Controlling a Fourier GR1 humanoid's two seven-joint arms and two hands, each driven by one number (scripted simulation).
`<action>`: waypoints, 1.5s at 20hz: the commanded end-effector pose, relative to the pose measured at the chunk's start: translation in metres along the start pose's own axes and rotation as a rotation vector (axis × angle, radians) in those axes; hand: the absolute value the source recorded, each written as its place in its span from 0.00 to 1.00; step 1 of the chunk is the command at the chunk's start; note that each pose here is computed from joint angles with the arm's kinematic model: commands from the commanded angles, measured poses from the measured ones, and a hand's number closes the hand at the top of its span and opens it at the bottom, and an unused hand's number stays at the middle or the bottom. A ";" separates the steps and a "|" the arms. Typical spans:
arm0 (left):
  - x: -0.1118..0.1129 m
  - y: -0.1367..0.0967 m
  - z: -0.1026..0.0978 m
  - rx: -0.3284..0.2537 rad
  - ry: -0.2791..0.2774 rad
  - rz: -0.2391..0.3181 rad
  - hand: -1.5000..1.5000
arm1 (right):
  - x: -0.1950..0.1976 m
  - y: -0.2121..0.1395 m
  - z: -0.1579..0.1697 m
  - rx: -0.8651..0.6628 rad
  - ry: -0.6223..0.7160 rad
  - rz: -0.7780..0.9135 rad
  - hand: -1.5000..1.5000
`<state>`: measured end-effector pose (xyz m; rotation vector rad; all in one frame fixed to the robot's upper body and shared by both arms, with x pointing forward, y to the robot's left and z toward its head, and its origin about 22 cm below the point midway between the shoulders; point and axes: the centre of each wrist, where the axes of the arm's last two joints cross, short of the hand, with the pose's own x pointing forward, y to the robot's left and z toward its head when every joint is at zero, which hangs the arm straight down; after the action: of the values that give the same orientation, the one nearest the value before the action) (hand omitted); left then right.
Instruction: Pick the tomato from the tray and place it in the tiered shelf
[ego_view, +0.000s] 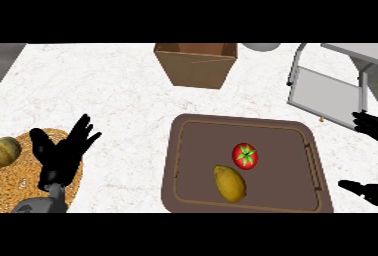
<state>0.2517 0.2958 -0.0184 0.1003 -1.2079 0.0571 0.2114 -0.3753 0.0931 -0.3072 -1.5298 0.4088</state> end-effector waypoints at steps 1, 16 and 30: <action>-0.010 0.008 0.000 0.001 0.105 -0.011 0.50 | 0.034 0.006 0.010 0.131 0.003 0.031 0.00; -0.005 -0.016 0.002 -0.050 0.079 -0.036 0.50 | 0.147 0.068 -0.020 0.035 0.285 0.296 0.00; 0.006 0.013 0.000 -0.002 0.076 -0.008 0.50 | 0.146 0.144 -0.050 0.154 0.441 0.479 0.00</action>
<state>0.2564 0.2951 -0.0107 0.0914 -1.1754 0.0409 0.2485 -0.1943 0.1597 -0.5458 -1.0854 0.7581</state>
